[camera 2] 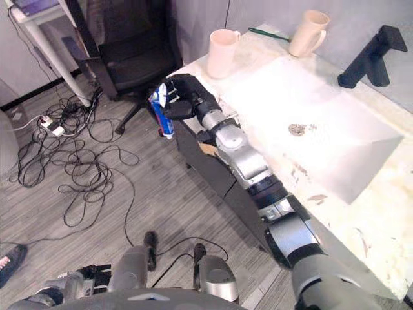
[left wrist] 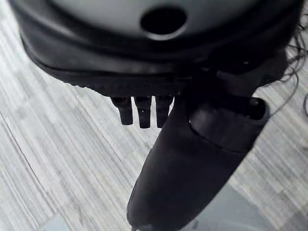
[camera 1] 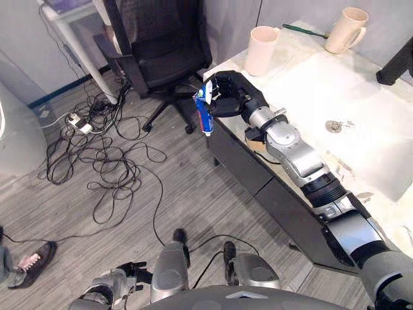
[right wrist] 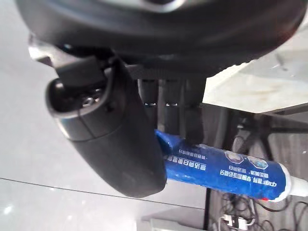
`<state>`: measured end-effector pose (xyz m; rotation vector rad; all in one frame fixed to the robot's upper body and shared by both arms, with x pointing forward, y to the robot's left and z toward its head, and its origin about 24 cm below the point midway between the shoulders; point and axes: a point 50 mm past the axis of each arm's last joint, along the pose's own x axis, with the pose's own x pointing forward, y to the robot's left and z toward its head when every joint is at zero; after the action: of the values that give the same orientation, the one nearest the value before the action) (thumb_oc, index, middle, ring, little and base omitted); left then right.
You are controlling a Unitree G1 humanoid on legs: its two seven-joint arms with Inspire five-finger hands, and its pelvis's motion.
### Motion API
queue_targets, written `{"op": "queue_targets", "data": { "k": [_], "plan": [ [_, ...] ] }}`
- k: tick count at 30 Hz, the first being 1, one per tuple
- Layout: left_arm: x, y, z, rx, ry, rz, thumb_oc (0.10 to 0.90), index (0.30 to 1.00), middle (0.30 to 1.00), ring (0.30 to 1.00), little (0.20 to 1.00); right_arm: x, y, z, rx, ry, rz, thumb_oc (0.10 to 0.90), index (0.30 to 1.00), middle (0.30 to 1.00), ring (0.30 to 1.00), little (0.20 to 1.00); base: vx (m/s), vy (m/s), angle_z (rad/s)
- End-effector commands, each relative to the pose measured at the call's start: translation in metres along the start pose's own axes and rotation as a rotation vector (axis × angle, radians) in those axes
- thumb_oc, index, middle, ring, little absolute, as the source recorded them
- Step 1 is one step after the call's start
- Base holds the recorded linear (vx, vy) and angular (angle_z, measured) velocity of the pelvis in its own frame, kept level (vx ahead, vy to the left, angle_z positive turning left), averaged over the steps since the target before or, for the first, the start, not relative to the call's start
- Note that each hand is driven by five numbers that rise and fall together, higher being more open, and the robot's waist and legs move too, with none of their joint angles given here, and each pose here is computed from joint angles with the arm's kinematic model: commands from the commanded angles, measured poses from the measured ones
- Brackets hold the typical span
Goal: Organize the bathroom.
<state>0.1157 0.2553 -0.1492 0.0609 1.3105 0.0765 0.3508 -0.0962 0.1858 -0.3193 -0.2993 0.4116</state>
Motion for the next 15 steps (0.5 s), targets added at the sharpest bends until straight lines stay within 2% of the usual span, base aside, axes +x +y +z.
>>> {"op": "queue_targets", "data": {
  "k": [1,7,15],
  "plan": [
    [0.0,0.0,-0.014,-0.018,0.051,0.001,0.8,0.9,0.9,0.9,0.9,0.003,-0.024,0.075,-0.062,-0.381,-0.079,0.4,0.3,0.3,0.3,0.3,0.07,0.117,0.48],
    [-0.001,0.007,-0.032,-0.029,0.09,0.033,0.8,0.9,0.9,0.9,0.9,0.001,-0.016,0.081,-0.037,-0.412,-0.064,0.4,0.3,0.3,0.3,0.3,0.08,0.044,-0.21],
    [-0.005,0.018,-0.057,-0.145,0.107,0.1,0.8,0.9,0.9,0.9,0.9,0.0,-0.005,0.085,0.01,-0.448,-0.041,0.4,0.3,0.3,0.3,0.3,0.06,0.032,-0.29]
  ]
}}
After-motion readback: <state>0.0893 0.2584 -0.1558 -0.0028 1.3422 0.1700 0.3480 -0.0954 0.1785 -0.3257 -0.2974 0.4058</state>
